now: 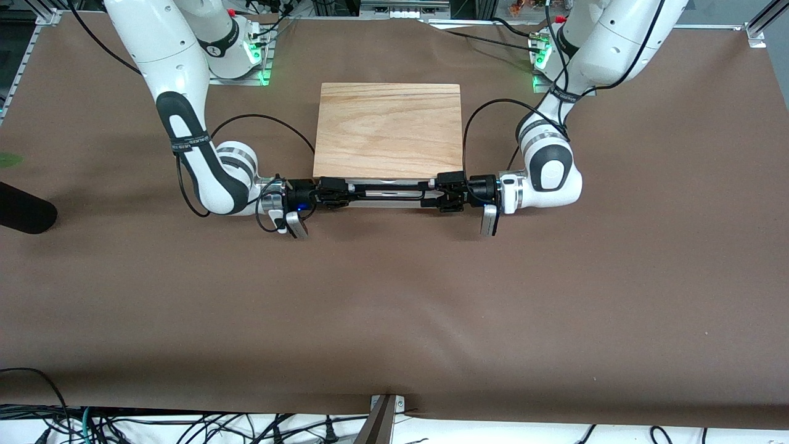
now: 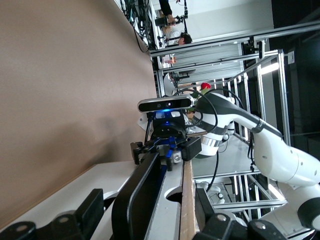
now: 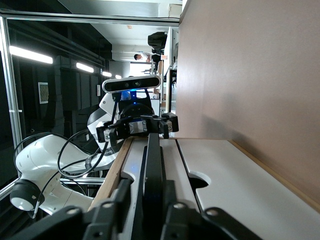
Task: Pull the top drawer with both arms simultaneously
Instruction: 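Close both grippers on the black drawer handle ends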
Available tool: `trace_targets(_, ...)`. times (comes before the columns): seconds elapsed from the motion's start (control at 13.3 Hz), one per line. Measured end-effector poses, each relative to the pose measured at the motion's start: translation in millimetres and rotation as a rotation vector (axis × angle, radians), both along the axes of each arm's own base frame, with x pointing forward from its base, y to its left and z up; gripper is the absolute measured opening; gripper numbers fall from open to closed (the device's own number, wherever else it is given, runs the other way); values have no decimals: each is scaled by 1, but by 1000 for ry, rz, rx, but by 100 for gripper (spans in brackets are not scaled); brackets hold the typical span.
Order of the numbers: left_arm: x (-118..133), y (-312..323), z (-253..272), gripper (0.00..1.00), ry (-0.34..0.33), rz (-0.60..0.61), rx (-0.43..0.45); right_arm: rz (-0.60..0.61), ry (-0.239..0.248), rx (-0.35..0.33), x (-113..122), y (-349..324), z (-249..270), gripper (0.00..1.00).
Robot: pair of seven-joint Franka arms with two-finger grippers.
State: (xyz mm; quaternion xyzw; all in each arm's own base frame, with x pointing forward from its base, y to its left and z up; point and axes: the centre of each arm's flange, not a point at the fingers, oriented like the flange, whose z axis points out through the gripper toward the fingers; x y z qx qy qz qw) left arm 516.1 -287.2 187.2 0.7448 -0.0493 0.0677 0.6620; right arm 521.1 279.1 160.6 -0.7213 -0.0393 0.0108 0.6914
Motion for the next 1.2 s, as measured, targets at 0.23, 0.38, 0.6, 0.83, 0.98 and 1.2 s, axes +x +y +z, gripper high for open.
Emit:
trace_targets(0.23,-4,1,-15,62,-20,-5,7,-5,2,-8,0,-1,-2,21)
trace_targets(0.38,-4,1,-21,60,-9,0,5,-5,2,-8,0,-1,-3,18)
trace_targets(0.6,-5,0,-22,52,-5,4,1,-5,2,-8,0,-1,-3,18)
trace_targets(0.83,-7,-4,-22,35,9,13,-10,-5,2,-8,0,-1,-3,18)
trace_targets(0.98,-8,-6,-23,23,19,17,-15,-5,2,-8,0,-1,-2,18)
trace_targets(1.2,-8,-6,-23,19,30,19,-22,-5,0,-8,0,-1,-2,18)
